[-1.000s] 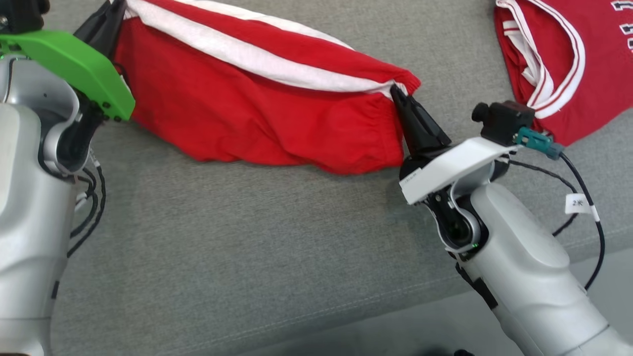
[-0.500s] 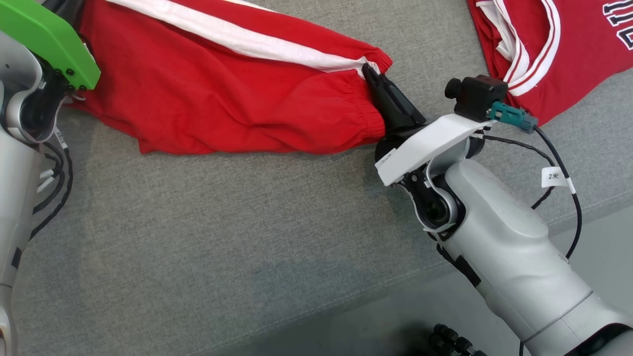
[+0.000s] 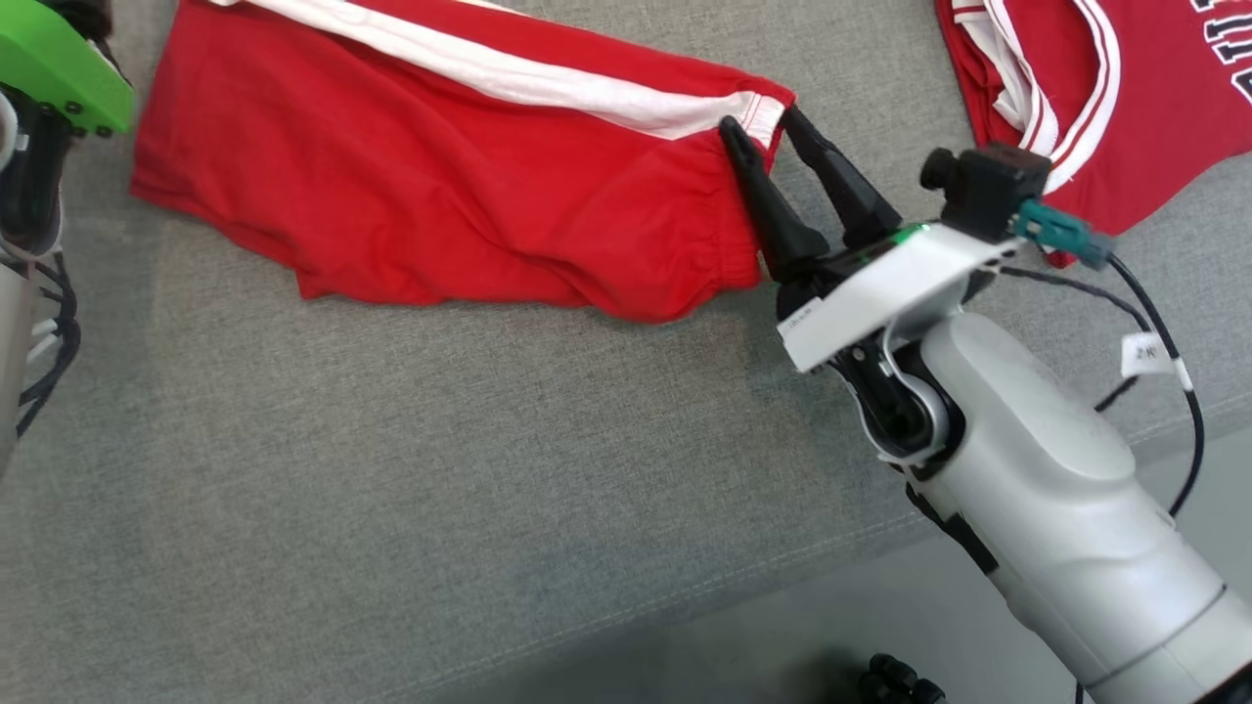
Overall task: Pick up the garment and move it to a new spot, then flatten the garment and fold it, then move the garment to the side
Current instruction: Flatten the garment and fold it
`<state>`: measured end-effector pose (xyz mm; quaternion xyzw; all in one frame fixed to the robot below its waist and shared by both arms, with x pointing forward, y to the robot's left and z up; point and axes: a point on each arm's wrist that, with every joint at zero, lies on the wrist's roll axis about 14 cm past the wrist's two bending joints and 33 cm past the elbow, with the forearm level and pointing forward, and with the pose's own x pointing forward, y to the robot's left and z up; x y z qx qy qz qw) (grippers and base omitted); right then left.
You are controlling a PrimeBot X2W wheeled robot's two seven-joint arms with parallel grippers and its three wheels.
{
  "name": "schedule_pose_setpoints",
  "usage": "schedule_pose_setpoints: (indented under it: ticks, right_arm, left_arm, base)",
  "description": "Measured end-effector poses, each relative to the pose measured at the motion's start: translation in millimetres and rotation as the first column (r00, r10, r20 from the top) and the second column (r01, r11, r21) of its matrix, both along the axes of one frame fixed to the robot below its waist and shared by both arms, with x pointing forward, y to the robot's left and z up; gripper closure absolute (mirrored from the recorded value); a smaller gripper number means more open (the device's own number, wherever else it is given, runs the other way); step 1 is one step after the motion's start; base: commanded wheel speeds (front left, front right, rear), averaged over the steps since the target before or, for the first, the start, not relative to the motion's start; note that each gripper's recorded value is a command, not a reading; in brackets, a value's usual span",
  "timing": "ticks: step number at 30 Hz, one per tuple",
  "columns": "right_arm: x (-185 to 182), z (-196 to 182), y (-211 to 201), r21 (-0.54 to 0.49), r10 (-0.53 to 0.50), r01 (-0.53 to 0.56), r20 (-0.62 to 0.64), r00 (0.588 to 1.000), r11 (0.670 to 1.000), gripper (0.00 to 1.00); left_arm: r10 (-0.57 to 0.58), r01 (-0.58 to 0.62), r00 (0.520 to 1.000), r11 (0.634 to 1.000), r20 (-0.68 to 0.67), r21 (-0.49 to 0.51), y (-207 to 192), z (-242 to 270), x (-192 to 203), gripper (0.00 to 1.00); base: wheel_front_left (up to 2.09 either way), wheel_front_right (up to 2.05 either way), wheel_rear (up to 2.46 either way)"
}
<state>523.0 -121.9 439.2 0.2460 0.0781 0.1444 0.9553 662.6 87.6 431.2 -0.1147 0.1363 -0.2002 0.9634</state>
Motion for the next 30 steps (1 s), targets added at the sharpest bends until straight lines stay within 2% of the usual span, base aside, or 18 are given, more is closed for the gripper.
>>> schedule_pose_setpoints:
  ticks: [4, 14, 20, 27, 30]
  right_arm:
    - [-12.3, 0.4, -8.7, -0.029, -0.015, 0.015, 0.014, 1.000, 0.999, 0.00]
    - [-28.4, 14.6, -21.8, -0.095, -0.048, 0.057, 0.091, 0.995, 0.994, 0.00]
    - [-36.6, 31.1, -24.8, -0.137, -0.063, 0.085, 0.159, 0.985, 0.987, 0.00]
    - [-48.4, 61.0, -28.1, -0.182, -0.089, 0.139, 0.260, 0.961, 0.973, 0.00]
    - [-64.1, 73.4, -25.7, -0.224, -0.078, 0.150, 0.301, 0.950, 0.963, 0.00]
  left_arm:
    - [0.067, -0.066, 0.986, 0.998, 0.156, -0.010, 13.9, 33.6, 1.5, 0.00]
    - [0.184, -0.190, 0.937, 0.982, 0.298, -0.010, 46.8, 63.6, -52.2, 0.00]
    - [0.241, -0.250, 0.903, 0.968, 0.357, -0.020, 57.1, 84.0, -102.0, 0.00]
    - [0.306, -0.324, 0.885, 0.946, 0.350, -0.008, 68.6, 84.7, -159.5, 0.00]
    - [0.326, -0.361, 0.878, 0.932, 0.351, 0.036, 76.4, 82.6, -190.0, 0.00]
  base:
    - [0.00, 0.00, 0.00]
    - [0.00, 0.00, 0.00]
    - [0.00, 0.00, 0.00]
    - [0.00, 0.00, 0.00]
    - [0.00, 0.00, 0.00]
